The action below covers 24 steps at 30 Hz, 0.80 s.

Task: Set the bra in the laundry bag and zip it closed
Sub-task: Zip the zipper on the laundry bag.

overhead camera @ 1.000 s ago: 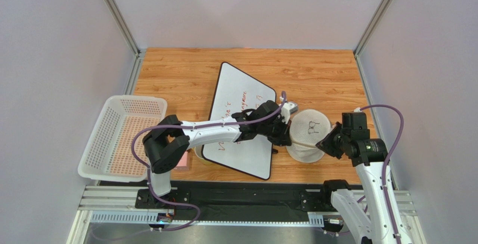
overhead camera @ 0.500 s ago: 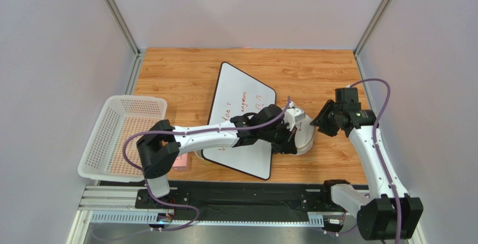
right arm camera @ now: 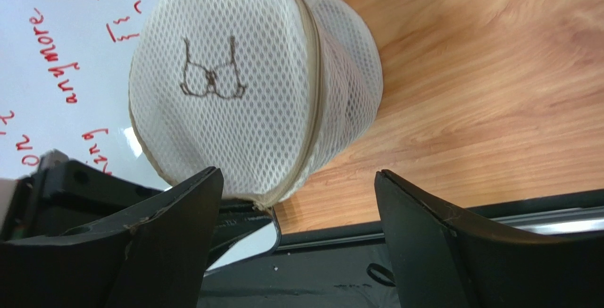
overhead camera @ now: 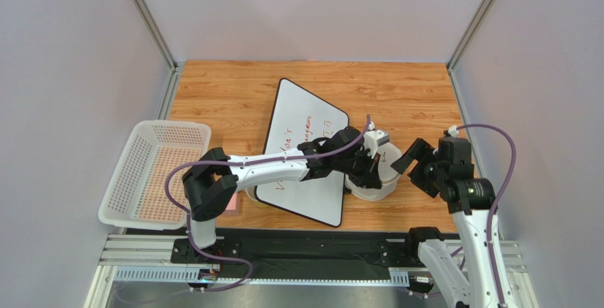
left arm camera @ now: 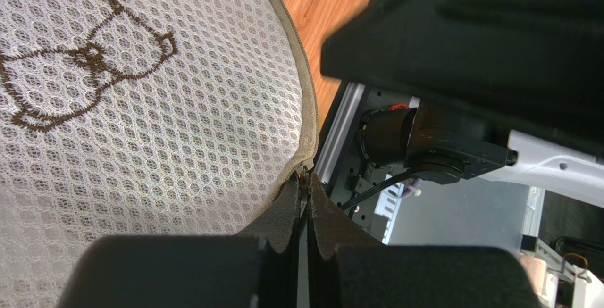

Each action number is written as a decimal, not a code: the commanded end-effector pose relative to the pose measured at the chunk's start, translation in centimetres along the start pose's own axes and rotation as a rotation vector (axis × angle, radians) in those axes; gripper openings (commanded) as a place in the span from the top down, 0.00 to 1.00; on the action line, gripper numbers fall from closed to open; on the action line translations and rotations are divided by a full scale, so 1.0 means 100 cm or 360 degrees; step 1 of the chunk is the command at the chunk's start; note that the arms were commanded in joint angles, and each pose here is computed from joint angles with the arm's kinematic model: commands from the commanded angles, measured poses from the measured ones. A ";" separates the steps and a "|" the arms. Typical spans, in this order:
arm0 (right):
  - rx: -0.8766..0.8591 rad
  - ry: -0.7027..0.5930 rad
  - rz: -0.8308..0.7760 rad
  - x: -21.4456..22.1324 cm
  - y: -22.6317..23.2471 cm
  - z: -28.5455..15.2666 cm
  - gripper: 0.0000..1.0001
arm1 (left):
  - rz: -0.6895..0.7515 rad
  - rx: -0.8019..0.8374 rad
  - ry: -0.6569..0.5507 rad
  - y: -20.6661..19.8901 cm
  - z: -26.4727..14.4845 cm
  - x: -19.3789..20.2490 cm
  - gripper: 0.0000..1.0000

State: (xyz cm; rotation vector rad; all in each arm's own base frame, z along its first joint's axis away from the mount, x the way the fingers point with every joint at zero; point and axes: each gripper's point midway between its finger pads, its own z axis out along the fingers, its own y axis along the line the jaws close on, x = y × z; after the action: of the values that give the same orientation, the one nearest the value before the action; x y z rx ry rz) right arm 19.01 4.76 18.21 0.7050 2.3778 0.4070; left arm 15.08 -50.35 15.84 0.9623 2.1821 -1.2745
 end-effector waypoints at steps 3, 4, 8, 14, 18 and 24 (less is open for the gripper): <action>-0.0144 0.0133 0.0197 0.040 0.000 0.010 0.21 | -0.0003 0.0107 -0.0036 -0.020 -0.003 -0.012 1.00; -0.0166 0.0145 0.0217 0.042 0.002 0.011 0.23 | -0.0008 0.0110 -0.0035 -0.020 -0.003 -0.011 1.00; -0.0204 0.0124 0.0315 0.040 0.006 0.019 0.38 | 0.0007 0.0140 -0.0043 -0.028 -0.003 -0.013 1.00; -0.0068 0.0076 0.0376 0.035 -0.008 0.031 0.66 | 0.0011 0.0156 -0.0015 -0.031 0.001 -0.007 1.00; 0.0057 0.0023 0.0300 0.026 -0.021 0.031 0.96 | -0.0002 0.0000 -0.0023 -0.008 -0.011 -0.006 1.00; 0.0208 -0.0098 0.0084 -0.004 -0.031 0.020 1.00 | -0.0107 -0.0180 -0.0012 0.059 -0.057 0.004 1.00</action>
State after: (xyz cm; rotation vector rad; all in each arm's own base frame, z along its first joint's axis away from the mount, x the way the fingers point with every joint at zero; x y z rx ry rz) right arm 17.98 5.89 13.65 0.9276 2.4066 0.4963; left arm 15.38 -47.91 13.58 0.9197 2.2678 -1.2474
